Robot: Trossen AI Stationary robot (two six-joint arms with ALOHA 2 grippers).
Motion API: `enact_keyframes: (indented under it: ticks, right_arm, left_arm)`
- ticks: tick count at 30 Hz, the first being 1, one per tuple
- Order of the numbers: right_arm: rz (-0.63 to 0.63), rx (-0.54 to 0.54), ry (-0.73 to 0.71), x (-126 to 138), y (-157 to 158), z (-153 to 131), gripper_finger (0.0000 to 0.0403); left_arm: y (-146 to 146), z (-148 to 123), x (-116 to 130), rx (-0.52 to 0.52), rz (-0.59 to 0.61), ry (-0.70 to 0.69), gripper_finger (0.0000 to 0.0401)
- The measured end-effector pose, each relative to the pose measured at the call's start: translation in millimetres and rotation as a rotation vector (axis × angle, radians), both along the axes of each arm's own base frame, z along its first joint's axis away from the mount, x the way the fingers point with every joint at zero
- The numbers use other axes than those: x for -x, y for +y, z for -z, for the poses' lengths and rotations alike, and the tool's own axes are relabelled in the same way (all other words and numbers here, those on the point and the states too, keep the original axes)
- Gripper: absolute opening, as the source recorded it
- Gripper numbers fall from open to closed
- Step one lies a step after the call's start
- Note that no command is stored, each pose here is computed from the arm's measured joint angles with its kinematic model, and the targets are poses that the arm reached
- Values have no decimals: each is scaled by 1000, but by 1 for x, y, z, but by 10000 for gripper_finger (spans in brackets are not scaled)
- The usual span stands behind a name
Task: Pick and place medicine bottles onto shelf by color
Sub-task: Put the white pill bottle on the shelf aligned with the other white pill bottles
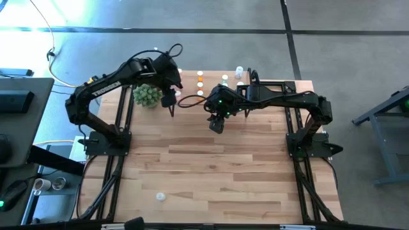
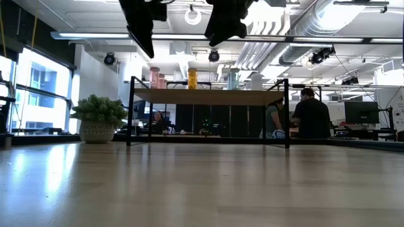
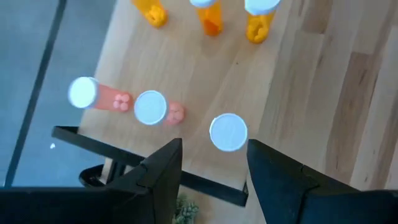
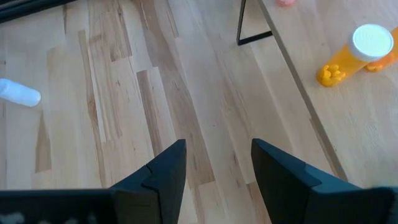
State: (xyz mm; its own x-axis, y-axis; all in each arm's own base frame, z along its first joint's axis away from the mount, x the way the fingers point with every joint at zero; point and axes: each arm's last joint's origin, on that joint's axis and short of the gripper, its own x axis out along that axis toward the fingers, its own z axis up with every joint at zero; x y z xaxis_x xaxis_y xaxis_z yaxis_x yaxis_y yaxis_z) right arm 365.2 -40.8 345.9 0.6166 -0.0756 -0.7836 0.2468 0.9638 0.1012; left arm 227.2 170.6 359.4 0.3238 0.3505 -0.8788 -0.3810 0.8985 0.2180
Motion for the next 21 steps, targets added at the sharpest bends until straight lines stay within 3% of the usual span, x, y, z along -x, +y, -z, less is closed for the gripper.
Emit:
enact_keyframes:
  ticks: [8, 12, 16, 21]
  right_arm:
    - [-9, 4, 12, 15, 4, -12, 172]
    - [-41, 37, -9, 26, 14, -24, 172]
    - [-41, 126, -7, 39, 30, -35, 172]
    - [-13, 253, 32, 53, 53, -40, 172]
  left_arm:
    - [-25, -30, 25, -37, -23, -123, 172]
    - [-46, -46, 35, -8, 3, -227, 172]
    - [-73, -52, 45, 33, 61, -304, 172]
    - [-104, -39, 57, 84, 101, -352, 172]
